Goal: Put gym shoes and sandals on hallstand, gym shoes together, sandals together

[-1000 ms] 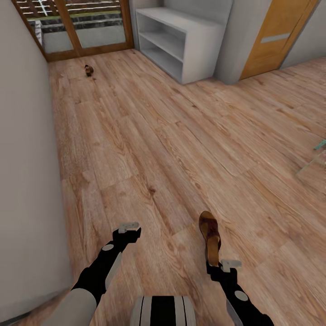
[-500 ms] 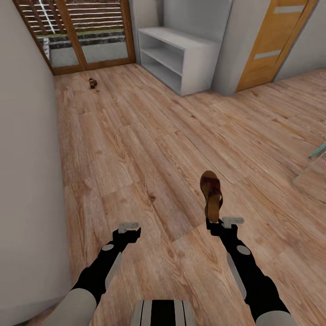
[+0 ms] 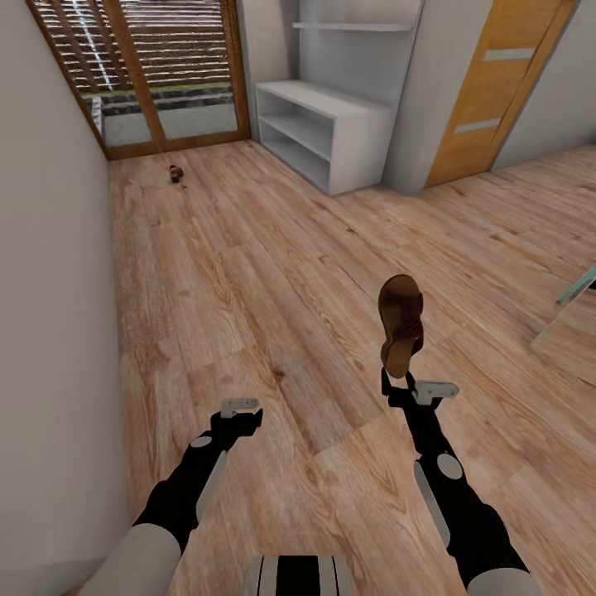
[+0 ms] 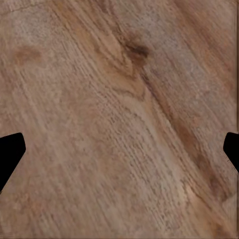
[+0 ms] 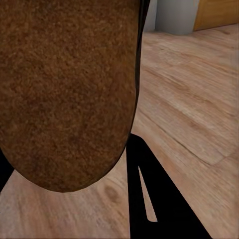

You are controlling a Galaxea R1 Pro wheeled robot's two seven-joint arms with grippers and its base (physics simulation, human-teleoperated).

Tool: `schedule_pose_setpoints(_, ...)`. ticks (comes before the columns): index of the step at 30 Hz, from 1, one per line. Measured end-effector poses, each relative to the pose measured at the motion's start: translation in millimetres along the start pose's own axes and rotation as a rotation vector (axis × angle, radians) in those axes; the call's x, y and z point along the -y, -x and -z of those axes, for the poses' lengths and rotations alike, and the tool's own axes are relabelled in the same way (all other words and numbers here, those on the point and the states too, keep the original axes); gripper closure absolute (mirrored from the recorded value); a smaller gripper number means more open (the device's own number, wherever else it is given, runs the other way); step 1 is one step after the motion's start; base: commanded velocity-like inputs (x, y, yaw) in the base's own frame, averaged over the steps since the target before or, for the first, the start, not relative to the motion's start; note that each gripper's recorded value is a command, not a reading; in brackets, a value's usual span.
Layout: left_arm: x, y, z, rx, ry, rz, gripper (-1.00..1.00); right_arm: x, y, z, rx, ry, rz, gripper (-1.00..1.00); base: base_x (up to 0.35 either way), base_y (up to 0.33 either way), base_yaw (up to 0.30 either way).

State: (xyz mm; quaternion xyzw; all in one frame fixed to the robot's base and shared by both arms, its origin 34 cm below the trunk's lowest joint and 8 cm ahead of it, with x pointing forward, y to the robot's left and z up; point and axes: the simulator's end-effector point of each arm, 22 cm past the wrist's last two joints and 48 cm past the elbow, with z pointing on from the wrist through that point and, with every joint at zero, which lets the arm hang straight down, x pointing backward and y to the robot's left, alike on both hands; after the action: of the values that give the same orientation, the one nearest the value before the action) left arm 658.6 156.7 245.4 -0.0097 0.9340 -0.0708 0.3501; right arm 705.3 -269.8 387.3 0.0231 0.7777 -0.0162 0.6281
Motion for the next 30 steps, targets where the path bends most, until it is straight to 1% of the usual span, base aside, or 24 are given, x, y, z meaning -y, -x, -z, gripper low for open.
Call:
schedule_pose_setpoints(7,2,15,8.2,0.019,-0.002,-0.005,-1.0,-1,18,0.9,0.025,0.0,0.002,1.0,0.0,0.0,0.0)
schedule_pose_setpoints(15,6,38,20.5,0.059,-0.005,-0.01,-1.0,-1,47,2.8,0.071,0.001,-0.001,1.0,0.0,0.0,0.003)
schedule_pose_setpoints(23,9,64,35.2,0.105,-0.008,-0.016,-1.0,-1,77,6.3,0.118,0.001,-0.005,1.0,0.0,0.0,0.093)
schedule_pose_setpoints(30,13,103,54.1,0.182,-0.012,-0.02,-1.0,-1,103,10.5,0.157,0.001,-0.007,1.0,0.0,0.0,0.099)
